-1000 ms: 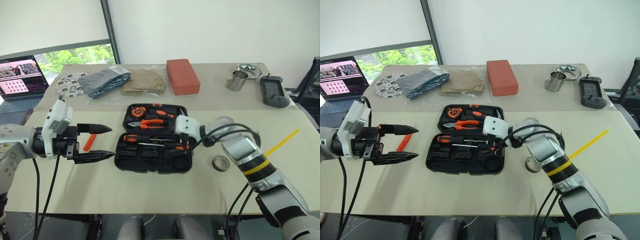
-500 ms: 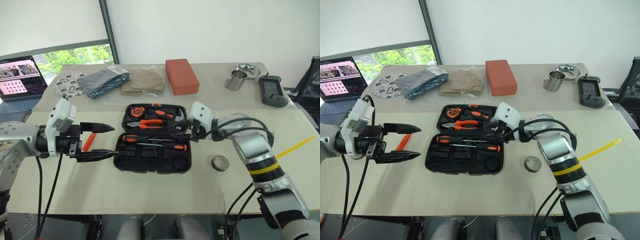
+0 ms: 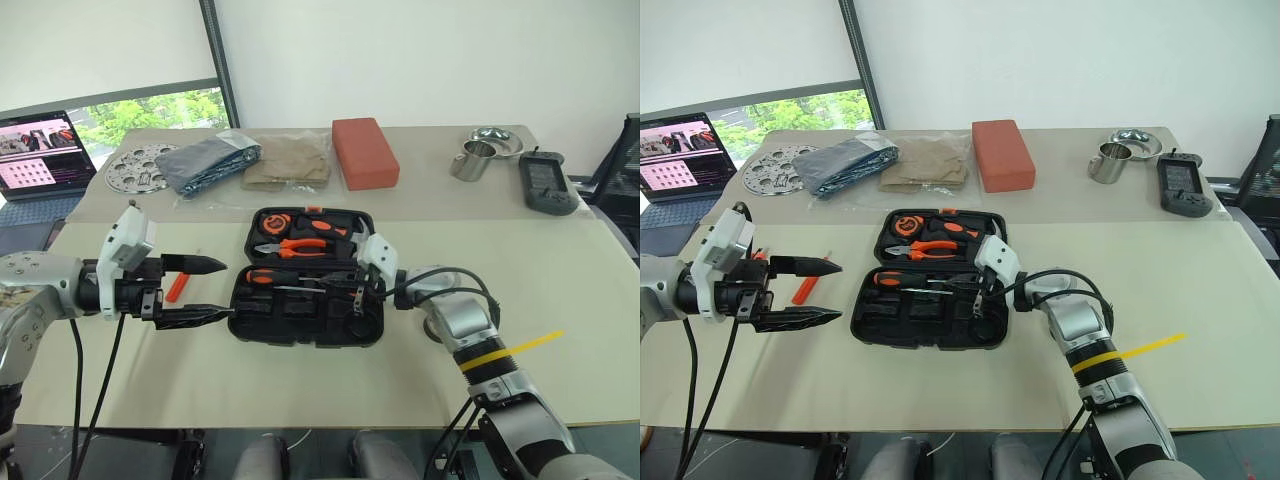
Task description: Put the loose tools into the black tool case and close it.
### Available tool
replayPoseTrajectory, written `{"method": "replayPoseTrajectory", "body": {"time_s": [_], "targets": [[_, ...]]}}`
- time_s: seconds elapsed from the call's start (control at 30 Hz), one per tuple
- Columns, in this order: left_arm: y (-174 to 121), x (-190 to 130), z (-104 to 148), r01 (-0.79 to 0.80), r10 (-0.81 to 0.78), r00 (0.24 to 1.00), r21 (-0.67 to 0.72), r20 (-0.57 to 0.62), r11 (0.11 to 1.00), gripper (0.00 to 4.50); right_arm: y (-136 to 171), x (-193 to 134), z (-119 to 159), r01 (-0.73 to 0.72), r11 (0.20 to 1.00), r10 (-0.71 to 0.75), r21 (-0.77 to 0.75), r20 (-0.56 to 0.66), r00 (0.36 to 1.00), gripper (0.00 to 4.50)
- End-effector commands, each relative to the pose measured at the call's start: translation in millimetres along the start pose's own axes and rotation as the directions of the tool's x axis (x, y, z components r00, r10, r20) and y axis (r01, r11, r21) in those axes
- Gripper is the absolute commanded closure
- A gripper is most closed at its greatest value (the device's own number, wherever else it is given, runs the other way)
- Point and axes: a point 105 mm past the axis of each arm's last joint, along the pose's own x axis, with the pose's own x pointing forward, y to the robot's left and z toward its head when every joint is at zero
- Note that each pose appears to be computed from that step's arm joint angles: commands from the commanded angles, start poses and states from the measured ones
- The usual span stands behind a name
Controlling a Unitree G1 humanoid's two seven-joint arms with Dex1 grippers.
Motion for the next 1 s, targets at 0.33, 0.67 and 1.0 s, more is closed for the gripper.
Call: {"method": "replayPoseTrajectory", "body": {"time_s": [0.33,0.67,1.0], "targets": [[0.4,-5.5,3.6,-0.033,0.033,0.999,0.030,-0.016,0.999,0.00,6.0,5.5,-29.7,-0.078,0.995,0.064,-0.062,-0.200,0.978,4.48],[12.6,-15.5,-5.6,-0.147,0.147,0.989,0.008,0.001,0.989,0.00,-0.8,6.4,2.2,-0.025,0.998,0.022,-0.062,-0.043,0.999,4.48],[65.6,-46.2,-35.1,-0.550,0.550,0.835,-0.023,0.018,0.835,0.00,-7.2,-37.5,60.9,0.038,0.997,-0.024,-0.072,0.188,0.982,2.32]]}}
